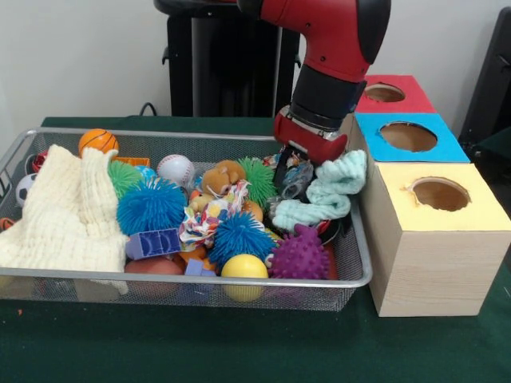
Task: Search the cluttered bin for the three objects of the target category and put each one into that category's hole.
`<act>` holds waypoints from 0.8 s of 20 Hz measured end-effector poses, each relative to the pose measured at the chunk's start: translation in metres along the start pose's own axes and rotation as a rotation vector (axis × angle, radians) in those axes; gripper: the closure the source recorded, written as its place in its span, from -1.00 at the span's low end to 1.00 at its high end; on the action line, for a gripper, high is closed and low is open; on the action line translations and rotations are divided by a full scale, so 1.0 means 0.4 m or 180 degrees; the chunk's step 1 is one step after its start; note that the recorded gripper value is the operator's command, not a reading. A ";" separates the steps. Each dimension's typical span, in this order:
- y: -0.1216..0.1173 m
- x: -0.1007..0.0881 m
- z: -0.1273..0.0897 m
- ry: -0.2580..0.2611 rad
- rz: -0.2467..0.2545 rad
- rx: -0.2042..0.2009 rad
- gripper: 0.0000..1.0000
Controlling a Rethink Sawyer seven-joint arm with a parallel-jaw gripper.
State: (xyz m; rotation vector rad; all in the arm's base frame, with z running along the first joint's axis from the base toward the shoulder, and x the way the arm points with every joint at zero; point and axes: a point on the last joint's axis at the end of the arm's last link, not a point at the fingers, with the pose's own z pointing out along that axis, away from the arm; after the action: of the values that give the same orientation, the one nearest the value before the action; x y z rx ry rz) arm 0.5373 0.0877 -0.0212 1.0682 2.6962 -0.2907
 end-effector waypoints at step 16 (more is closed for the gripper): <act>-0.006 0.049 -0.064 0.0424 0.0095 0.0232 1.00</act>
State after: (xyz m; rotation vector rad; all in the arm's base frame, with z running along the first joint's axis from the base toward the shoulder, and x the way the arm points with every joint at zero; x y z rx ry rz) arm 0.5183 0.1055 -0.0019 1.1873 2.8032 -0.3260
